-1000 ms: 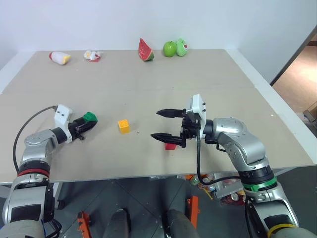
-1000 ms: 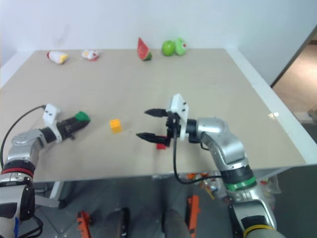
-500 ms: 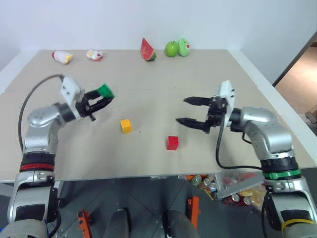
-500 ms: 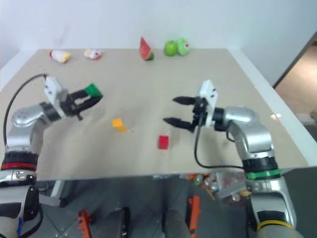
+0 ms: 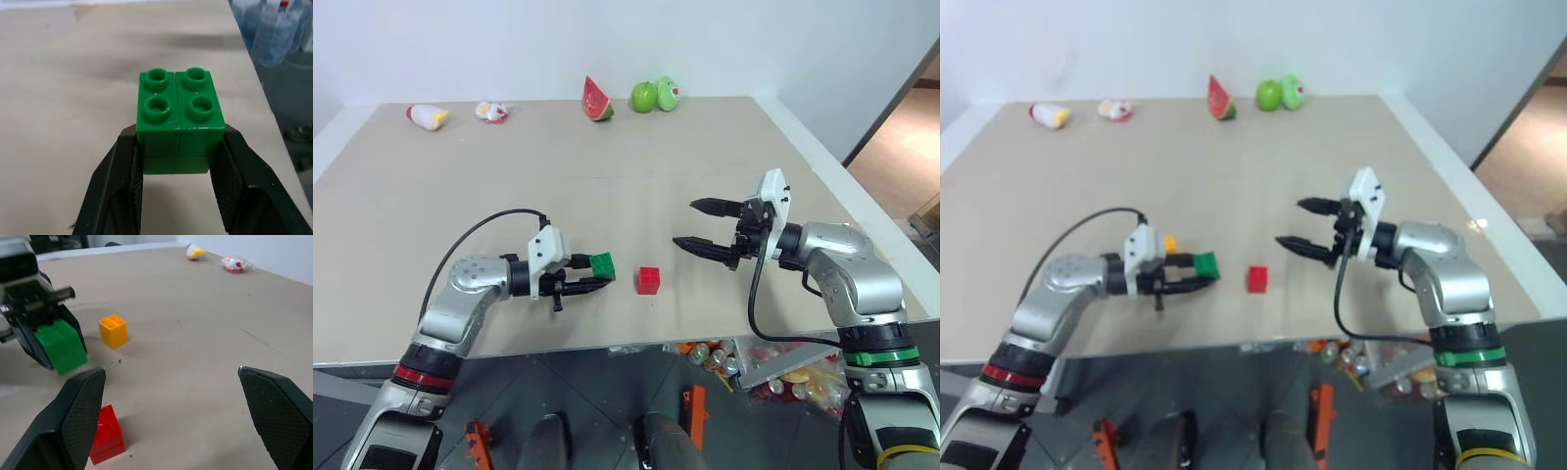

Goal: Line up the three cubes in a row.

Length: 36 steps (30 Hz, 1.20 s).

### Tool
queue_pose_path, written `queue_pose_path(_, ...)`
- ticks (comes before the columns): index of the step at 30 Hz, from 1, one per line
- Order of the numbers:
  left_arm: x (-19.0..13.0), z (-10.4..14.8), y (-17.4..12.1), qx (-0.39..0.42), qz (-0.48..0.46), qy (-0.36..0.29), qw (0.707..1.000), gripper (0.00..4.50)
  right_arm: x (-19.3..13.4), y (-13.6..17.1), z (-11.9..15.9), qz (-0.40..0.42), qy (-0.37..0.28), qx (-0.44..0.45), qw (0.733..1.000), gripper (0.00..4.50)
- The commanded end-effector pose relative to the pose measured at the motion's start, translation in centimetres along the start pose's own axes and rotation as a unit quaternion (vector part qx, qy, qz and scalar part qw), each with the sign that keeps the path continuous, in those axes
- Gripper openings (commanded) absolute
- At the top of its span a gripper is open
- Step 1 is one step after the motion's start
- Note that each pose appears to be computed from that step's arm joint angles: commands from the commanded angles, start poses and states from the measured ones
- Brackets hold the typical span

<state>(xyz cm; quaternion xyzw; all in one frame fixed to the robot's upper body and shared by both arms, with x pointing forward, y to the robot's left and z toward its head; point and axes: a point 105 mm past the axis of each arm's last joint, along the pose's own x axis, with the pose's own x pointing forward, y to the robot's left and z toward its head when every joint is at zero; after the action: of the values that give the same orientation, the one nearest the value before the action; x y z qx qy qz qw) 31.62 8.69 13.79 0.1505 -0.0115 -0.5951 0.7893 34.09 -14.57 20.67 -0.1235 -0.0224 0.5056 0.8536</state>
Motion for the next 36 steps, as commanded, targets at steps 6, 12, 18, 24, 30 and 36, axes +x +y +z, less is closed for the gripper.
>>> queue_pose_path(6, 0.6, -0.1, 1.2, 0.024, 0.004, 0.012, 1.0, 1.31, -2.4, 1.1, -0.8, 0.018, 0.031, 0.003, 0.999, 4.5)
queue_pose_path(12, 0.2, -0.5, 1.2, 0.012, 0.001, 0.017, 1.0, 1.31, -4.5, 0.7, -3.8, 0.004, 0.079, 0.033, 0.996, 4.5)
queue_pose_path(18, 0.1, -0.1, 0.8, -0.011, -0.011, 0.0, 1.0, 1.31, -4.1, 0.5, -3.9, 0.0, 0.071, 0.037, 0.997, 4.5)
queue_pose_path(24, 0.1, -0.7, -0.3, -0.013, -0.047, 0.012, 0.999, 1.31, -3.3, 0.6, -3.9, 0.003, 0.065, 0.039, 0.997, 4.5)
queue_pose_path(30, -0.7, -2.1, 0.4, 0.001, -0.058, 0.045, 0.997, 1.31, -3.1, 0.8, -3.9, 0.004, 0.059, 0.04, 0.997, 4.5)
queue_pose_path(36, -0.8, -2.9, 1.4, 0.006, -0.053, 0.056, 0.997, 1.31, -2.9, 1.2, -3.8, 0.003, 0.054, 0.04, 0.998, 4.5)
